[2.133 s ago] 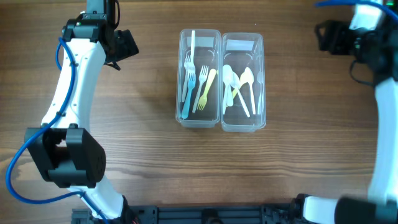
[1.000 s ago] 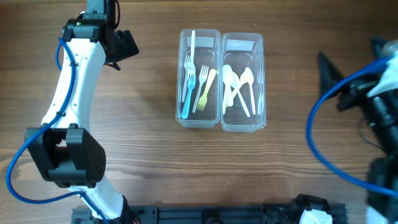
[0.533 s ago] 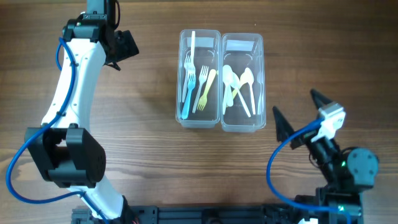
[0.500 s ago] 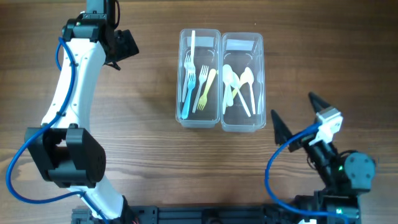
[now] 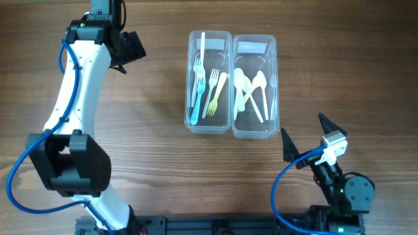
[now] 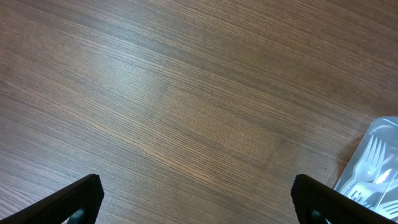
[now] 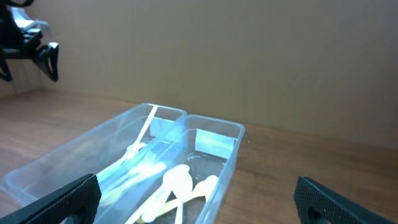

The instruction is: Pack container

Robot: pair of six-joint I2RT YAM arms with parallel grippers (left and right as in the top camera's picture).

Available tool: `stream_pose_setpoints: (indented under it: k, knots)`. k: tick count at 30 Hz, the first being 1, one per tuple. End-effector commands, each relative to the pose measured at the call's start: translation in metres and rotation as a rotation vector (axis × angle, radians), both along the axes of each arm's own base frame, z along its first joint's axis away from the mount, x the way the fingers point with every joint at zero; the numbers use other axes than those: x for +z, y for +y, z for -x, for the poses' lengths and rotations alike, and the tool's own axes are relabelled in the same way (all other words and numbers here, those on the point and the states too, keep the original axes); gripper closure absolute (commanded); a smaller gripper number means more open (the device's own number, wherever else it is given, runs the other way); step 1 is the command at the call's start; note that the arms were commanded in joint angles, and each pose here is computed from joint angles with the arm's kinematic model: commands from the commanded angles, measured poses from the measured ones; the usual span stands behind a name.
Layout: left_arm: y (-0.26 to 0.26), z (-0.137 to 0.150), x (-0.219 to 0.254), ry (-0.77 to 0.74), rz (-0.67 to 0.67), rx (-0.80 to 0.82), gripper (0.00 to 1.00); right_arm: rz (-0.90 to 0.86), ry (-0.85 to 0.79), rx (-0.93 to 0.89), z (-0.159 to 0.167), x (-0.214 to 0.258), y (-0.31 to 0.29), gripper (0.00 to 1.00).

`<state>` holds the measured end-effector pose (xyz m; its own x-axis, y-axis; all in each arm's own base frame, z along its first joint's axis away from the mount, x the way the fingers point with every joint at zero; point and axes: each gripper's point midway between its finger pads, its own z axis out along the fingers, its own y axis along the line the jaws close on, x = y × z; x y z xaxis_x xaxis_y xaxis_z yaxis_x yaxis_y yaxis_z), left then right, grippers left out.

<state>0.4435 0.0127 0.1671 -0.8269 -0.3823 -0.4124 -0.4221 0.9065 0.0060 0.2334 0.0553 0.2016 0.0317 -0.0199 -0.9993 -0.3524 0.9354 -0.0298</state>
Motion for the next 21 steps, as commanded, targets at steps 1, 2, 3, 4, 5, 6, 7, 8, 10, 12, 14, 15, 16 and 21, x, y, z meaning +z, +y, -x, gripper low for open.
stream_pose_setpoints:
  k: [1, 2, 3, 4, 5, 6, 7, 8, 10, 12, 14, 15, 16, 21]
  knots:
    - [0.001, 0.002, 0.006, -0.013, -0.007, 0.005, 0.00, -0.018, -0.014, -0.030, -0.001, -0.005, -0.005, 0.00]
    - [0.001, 0.002, 0.006, -0.013, -0.007, 0.005, 0.00, -0.018, -0.027, -0.030, -0.002, -0.006, -0.005, 0.00]
    - [0.001, 0.002, 0.006, -0.013, -0.007, 0.005, 0.00, -0.017, -0.036, -0.030, -0.002, -0.007, -0.005, 0.00]
    - [0.001, 0.002, 0.006, -0.013, -0.007, 0.005, 0.00, -0.017, -0.032, -0.031, -0.004, -0.012, -0.005, 0.00]
    - [0.001, 0.002, 0.006, -0.013, -0.007, 0.005, 0.00, -0.018, -0.020, -0.031, -0.004, -0.015, -0.005, 0.00]
    - [0.001, 0.002, 0.006, -0.013, -0.007, 0.005, 0.00, -0.018, -0.024, -0.030, -0.004, -0.014, -0.005, 0.00]
    - [0.001, 0.002, 0.006, -0.013, -0.007, 0.005, 0.00, -0.017, -0.032, -0.030, -0.003, -0.012, -0.005, 0.00]
    - [0.001, 0.002, 0.006, -0.013, -0.007, 0.005, 0.00, -0.017, -0.034, -0.030, -0.003, -0.012, -0.005, 0.00]
    - [0.001, 0.002, 0.006, -0.014, -0.007, 0.005, 0.00, -0.019, -0.012, -0.030, -0.004, -0.017, -0.005, 0.00]
    - [0.001, 0.002, 0.006, -0.013, -0.007, 0.005, 0.00, -0.019, -0.001, -0.030, -0.004, -0.019, -0.005, 0.00]
    - [0.001, 0.002, 0.006, -0.013, -0.007, 0.005, 0.00, -0.020, 0.006, -0.030, -0.004, -0.021, -0.005, 0.00]
    - [0.001, 0.002, 0.006, -0.014, -0.006, 0.005, 0.00, -0.019, 0.008, -0.030, -0.005, -0.021, -0.005, 0.00]
    - [0.001, 0.002, 0.006, -0.013, -0.007, 0.005, 0.00, -0.019, 0.010, -0.030, -0.005, -0.021, -0.005, 0.00]
    - [0.001, 0.002, 0.006, -0.013, -0.007, 0.005, 0.00, -0.020, 0.010, -0.030, -0.005, -0.022, -0.005, 0.00]
